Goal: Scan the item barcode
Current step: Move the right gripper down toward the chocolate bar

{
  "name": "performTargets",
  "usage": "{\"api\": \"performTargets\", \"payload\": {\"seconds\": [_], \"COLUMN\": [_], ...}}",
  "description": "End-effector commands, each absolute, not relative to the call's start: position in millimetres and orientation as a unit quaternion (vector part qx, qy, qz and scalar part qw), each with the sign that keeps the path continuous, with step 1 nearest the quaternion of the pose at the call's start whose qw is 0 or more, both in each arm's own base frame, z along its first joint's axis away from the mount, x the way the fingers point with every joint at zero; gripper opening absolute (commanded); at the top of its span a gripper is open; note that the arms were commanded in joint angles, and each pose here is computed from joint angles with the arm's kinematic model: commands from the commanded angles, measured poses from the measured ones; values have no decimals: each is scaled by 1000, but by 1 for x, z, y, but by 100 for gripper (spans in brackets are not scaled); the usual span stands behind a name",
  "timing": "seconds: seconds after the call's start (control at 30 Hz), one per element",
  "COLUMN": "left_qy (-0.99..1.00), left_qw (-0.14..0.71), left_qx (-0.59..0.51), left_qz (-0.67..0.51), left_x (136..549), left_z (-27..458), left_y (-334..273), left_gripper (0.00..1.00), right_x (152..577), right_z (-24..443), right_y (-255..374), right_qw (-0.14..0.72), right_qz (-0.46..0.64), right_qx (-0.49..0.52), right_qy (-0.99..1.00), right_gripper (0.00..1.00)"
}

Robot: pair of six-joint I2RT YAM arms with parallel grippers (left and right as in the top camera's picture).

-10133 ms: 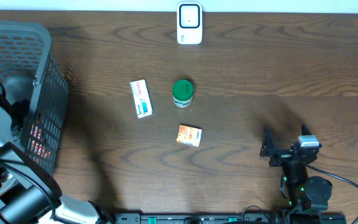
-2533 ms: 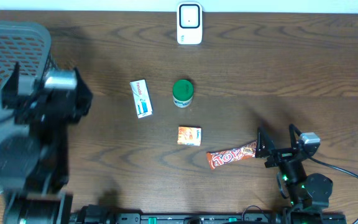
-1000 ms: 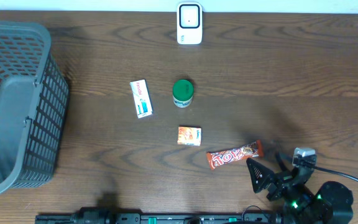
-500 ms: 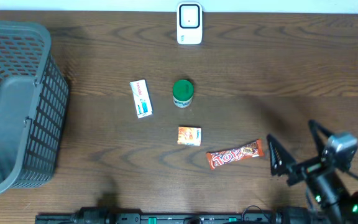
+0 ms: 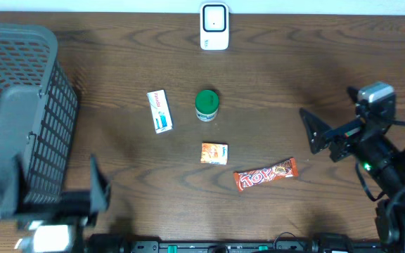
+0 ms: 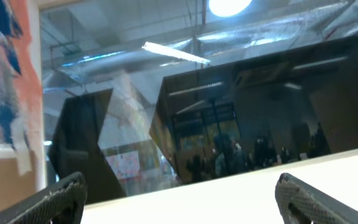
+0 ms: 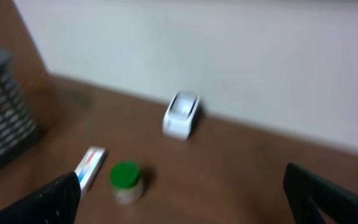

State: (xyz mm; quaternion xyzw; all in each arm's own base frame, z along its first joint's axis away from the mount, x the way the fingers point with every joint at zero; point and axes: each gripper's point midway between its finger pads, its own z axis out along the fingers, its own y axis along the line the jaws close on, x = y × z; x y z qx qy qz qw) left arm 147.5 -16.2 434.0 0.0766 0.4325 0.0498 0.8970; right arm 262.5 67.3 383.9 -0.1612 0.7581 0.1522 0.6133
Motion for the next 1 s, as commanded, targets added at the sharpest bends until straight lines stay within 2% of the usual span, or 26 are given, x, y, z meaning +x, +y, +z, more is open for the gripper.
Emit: {"api": "performTargets", "payload": {"seconds": [0.0,0.17,0.3,0.47,0.6,0.73,0.97], "left_qy": [452,442,495,543,608,654,663], "left_qw": [890,896,868,839,793,756,748], "left_qx": [59,41,29,27,26,25,26], "left_qz": [17,-7,-11,-12,-15,-16,-16], "left_x": [180,196,216,228,241,247,248], "left_z": [387,337,301,276,239,211,205], "left_y": [-15,-14,-10,-10,-10,-10,-10], "left_gripper": [96,96,96,96,96,96,96], "right_x": [258,267,284,314,320,308,271], "right_z": [436,493,498,466,440,410,341], "right_y": [56,40,43,42,53,86,142], "right_qw": [679,759,763,725,692,649,538], "right_qz": [94,72,83,75,55,50,88], "right_qx": [-162,-112,-118,-129,-177,-265,-386], "right_qy": [710,638,630,673,698,712,744], "right_gripper": [99,99,99,99,99,99,99]}}
